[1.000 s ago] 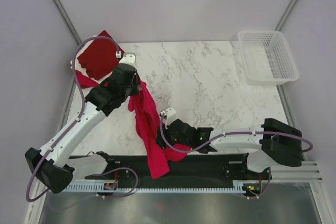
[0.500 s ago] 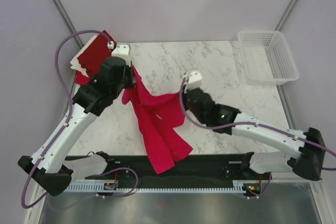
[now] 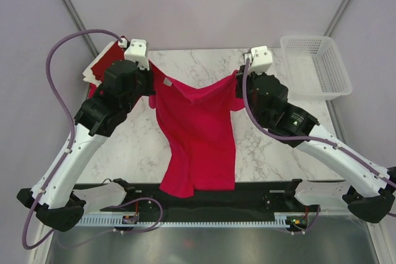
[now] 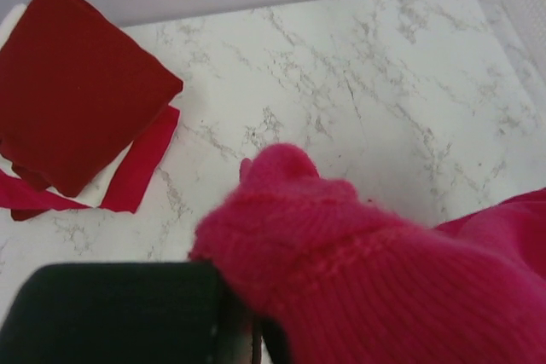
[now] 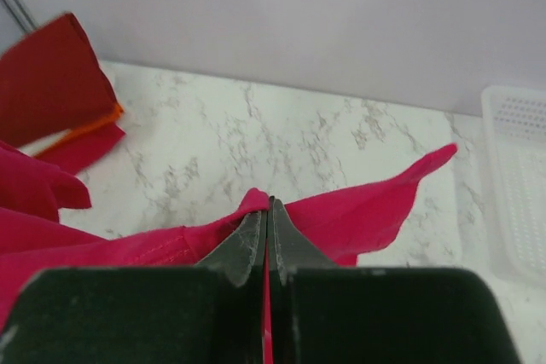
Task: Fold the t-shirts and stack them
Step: Flatten the tshirt out
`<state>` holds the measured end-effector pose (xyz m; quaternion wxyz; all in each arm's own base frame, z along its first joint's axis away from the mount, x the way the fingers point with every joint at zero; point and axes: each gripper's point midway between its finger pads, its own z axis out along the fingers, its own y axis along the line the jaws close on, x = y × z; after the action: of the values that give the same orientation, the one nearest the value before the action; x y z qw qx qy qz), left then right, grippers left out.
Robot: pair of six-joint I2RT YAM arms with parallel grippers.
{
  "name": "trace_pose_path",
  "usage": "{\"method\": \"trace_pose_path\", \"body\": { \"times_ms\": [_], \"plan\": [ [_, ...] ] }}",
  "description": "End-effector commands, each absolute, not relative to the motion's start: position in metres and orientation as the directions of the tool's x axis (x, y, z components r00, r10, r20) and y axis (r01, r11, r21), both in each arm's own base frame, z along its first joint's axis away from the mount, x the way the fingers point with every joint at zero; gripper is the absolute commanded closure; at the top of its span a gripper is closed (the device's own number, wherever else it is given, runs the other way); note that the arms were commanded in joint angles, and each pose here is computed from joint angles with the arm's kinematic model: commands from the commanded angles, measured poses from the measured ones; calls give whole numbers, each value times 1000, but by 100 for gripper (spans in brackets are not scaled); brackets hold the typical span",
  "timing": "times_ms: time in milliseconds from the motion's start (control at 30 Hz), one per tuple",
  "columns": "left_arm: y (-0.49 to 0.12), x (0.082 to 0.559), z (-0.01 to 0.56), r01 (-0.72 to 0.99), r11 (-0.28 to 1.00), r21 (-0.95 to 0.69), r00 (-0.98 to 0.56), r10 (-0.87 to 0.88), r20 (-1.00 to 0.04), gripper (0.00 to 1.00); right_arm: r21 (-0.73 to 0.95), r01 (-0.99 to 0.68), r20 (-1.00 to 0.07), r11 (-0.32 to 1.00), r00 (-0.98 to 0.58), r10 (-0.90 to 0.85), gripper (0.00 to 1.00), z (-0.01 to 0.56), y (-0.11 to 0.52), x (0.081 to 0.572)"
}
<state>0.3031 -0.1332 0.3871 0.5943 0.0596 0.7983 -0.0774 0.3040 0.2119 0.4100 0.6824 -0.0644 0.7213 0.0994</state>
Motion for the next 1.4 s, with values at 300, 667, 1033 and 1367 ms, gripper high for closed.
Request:
{"method": "trace_pose_path", "body": {
  "times_ms": [300,667,1033,1367],
  "plan": [
    [-136,267,421,360,932,-39,-162,22,-987,98,66,-33,-998,997,11,66,100,435,120,265],
    [-137,174,491,641,764,71,115,-5,-993,98,73,-407,-973,910,172,155,100,513,94,181],
    [-163,237,474,595,799,82,4,100,-995,98,-105,98,-986,990,116,-116,100,508,77,257],
    [-137,436,308,192,964,-186,-621,-27,-783,95,-95,181,-992,979,-100,-78,100,432,87,512]
  ]
}}
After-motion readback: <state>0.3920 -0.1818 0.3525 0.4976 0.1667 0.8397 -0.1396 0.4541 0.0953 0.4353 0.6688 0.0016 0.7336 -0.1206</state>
